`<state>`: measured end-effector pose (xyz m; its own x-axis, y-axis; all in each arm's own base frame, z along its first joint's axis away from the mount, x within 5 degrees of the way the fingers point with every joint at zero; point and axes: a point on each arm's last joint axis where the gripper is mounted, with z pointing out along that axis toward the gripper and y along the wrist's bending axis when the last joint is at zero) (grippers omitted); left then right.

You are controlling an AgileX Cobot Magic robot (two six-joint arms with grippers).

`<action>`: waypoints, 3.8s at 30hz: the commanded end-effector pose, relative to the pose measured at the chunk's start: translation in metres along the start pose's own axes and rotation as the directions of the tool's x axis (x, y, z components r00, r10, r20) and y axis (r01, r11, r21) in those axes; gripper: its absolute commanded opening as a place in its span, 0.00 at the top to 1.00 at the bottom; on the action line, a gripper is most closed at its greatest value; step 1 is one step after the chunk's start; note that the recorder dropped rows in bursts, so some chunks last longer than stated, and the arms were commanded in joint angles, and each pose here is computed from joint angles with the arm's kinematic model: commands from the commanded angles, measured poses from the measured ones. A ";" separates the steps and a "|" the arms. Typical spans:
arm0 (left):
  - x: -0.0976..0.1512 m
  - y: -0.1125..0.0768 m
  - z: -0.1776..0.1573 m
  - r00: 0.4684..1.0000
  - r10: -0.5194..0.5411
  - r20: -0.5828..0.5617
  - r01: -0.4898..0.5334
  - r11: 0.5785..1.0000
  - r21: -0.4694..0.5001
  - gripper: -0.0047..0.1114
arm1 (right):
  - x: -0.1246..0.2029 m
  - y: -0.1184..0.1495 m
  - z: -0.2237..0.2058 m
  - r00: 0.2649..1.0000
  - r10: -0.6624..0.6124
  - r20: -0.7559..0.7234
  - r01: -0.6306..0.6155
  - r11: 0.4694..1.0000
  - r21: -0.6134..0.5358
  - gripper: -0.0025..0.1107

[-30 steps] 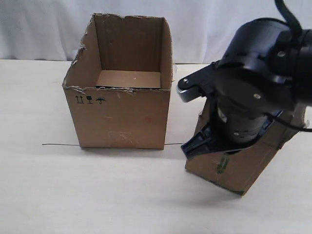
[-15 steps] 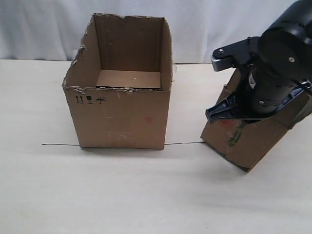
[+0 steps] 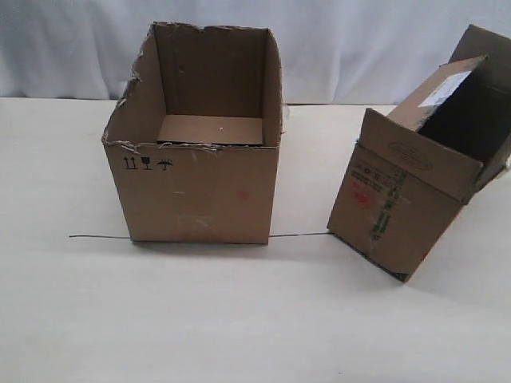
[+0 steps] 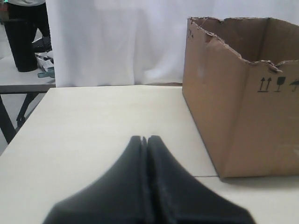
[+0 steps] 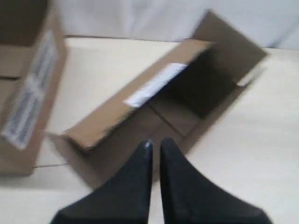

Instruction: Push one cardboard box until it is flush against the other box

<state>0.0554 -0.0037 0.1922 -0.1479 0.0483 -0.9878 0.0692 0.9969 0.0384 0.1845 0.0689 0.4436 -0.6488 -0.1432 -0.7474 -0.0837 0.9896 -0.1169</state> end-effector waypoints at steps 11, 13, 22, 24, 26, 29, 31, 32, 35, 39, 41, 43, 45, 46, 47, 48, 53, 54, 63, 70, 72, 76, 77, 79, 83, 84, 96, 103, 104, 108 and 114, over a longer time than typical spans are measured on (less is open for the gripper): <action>0.000 0.000 0.000 1.000 -0.001 0.006 0.001 1.000 0.004 0.96 | 0.071 -0.166 0.153 0.740 0.548 -0.389 -0.540 0.830 0.142 0.93; 0.000 0.000 0.000 1.000 -0.001 0.006 0.001 1.000 0.004 0.96 | 0.084 -0.176 0.173 0.709 0.573 -0.411 -0.559 0.812 0.168 0.93; 0.000 0.000 0.000 1.000 -0.001 0.010 0.001 1.000 0.004 0.96 | 0.132 -0.176 0.268 0.598 0.612 -0.518 -0.670 0.736 0.096 0.93; 0.000 0.000 0.000 1.000 -0.001 0.010 0.001 1.000 0.004 0.96 | 0.136 -0.174 0.283 0.588 0.621 -0.518 -0.702 0.710 0.054 0.93; 0.000 0.000 0.000 1.000 -0.001 0.010 0.001 1.000 0.004 0.96 | 0.143 -0.172 0.297 0.568 0.628 -0.532 -0.730 0.683 0.027 0.93; 0.000 0.000 0.000 1.000 -0.001 0.010 0.001 1.000 0.004 0.96 | 0.153 -0.166 0.316 0.534 0.635 -0.558 -0.774 0.632 -0.021 0.93; 0.000 0.000 0.000 1.000 -0.001 0.010 0.001 1.000 0.004 0.96 | 0.157 -0.161 0.326 0.508 0.639 -0.578 -0.811 0.581 -0.070 0.93; 0.000 0.000 0.000 1.000 -0.001 0.010 0.001 1.000 0.004 0.96 | 0.159 -0.158 0.331 0.499 0.635 -0.590 -0.822 0.562 -0.091 0.93; 0.000 0.000 0.000 1.000 -0.001 0.010 0.001 1.000 0.004 0.96 | 0.165 -0.141 0.348 0.505 0.605 -0.616 -0.813 0.572 -0.106 0.93; 0.000 0.000 0.000 1.000 -0.001 0.010 0.001 1.000 0.004 0.96 | 0.158 -0.111 0.371 0.524 0.614 -0.590 -0.803 0.588 -0.100 0.93; 0.000 0.000 0.000 1.000 -0.001 0.010 0.001 1.000 0.004 0.96 | 0.146 -0.100 0.381 0.540 0.627 -0.562 -0.802 0.586 -0.116 0.93; 0.000 0.000 0.000 1.000 -0.001 0.010 0.001 1.000 0.004 0.96 | 0.138 -0.090 0.391 0.553 0.622 -0.554 -0.796 0.592 -0.129 0.93; 0.000 0.000 0.000 1.000 -0.001 0.010 0.001 1.000 0.004 0.96 | 0.132 -0.077 0.403 0.556 0.609 -0.565 -0.792 0.594 -0.141 0.93; 0.000 0.000 0.000 1.000 -0.001 0.010 0.001 1.000 0.004 0.96 | 0.132 -0.073 0.407 0.550 0.609 -0.571 -0.796 0.589 -0.138 0.93; 0.000 0.000 0.000 1.000 -0.001 0.010 0.001 1.000 0.004 0.96 | 0.130 -0.066 0.414 0.549 0.604 -0.578 -0.797 0.587 -0.143 0.93; 0.000 0.000 0.000 1.000 -0.001 0.010 0.001 1.000 0.004 0.96 | 0.130 -0.060 0.420 0.547 0.595 -0.589 -0.797 0.587 -0.147 0.93; 0.000 0.000 0.000 1.000 -0.001 0.007 0.001 1.000 0.004 0.96 | 0.128 -0.046 0.429 0.524 0.596 -0.608 -0.814 0.560 -0.153 0.93; 0.000 0.000 0.000 1.000 -0.001 0.007 0.001 1.000 0.004 0.96 | 0.127 -0.043 0.429 0.518 0.598 -0.611 -0.818 0.556 -0.149 0.93; 0.000 0.000 0.000 1.000 -0.001 0.007 0.001 1.000 0.004 0.96 | 0.122 -0.010 0.429 0.508 0.589 -0.628 -0.819 0.556 -0.141 0.93; 0.000 0.000 0.000 1.000 -0.001 0.007 0.001 1.000 0.004 0.96 | 0.122 0.000 0.429 0.515 0.581 -0.630 -0.807 0.576 -0.129 0.93; 0.000 0.000 0.000 1.000 -0.001 0.007 0.001 1.000 0.004 0.96 | 0.121 -0.011 0.424 0.554 0.547 -0.627 -0.770 0.624 -0.135 0.93; 0.000 0.000 0.000 1.000 -0.001 0.007 0.001 1.000 0.004 0.96 | 0.115 -0.049 0.404 0.579 0.517 -0.631 -0.724 0.682 -0.105 0.93; 0.000 0.000 0.000 1.000 -0.001 0.007 0.001 1.000 0.004 0.96 | 0.112 -0.056 0.398 0.585 0.510 -0.631 -0.716 0.689 -0.108 0.93; 0.000 0.000 0.000 1.000 -0.001 0.007 0.001 1.000 0.004 0.96 | 0.113 -0.068 0.384 0.582 0.483 -0.654 -0.706 0.700 -0.111 0.93; 0.000 0.000 0.000 1.000 -0.001 0.009 0.001 1.000 0.004 0.96 | 0.139 -0.055 0.371 0.573 0.357 -0.738 -0.658 0.737 -0.154 0.93; 0.000 0.000 0.000 1.000 -0.001 0.009 0.001 1.000 0.004 0.96 | 0.144 -0.048 0.372 0.574 0.369 -0.731 -0.669 0.726 -0.159 0.93; 0.000 0.000 0.000 1.000 -0.001 0.009 0.001 1.000 0.004 0.96 | 0.127 0.003 0.402 0.603 0.370 -0.706 -0.685 0.694 -0.221 0.93; 0.000 0.000 0.000 1.000 -0.001 0.009 0.001 1.000 0.004 0.96 | 0.123 0.001 0.407 0.608 0.399 -0.686 -0.690 0.694 -0.207 0.93; 0.000 0.000 0.000 1.000 -0.001 0.009 0.001 1.000 0.004 0.96 | 0.123 0.001 0.407 0.608 0.403 -0.684 -0.690 0.694 -0.204 0.93; 0.000 0.000 0.000 1.000 -0.001 0.009 0.001 1.000 0.004 0.96 | 0.124 0.001 0.413 0.593 0.444 -0.672 -0.714 0.675 -0.184 0.93; 0.000 0.000 0.000 1.000 0.001 0.005 -0.001 1.000 0.004 0.96 | 0.131 0.010 0.428 0.543 0.442 -0.714 -0.753 0.632 -0.182 0.93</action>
<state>0.0554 -0.0036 0.1922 -0.1479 0.0497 -0.9878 0.0691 0.9968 0.0398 0.4218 0.0507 0.0803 -0.9260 0.3772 -0.0174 0.2865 0.7319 0.6182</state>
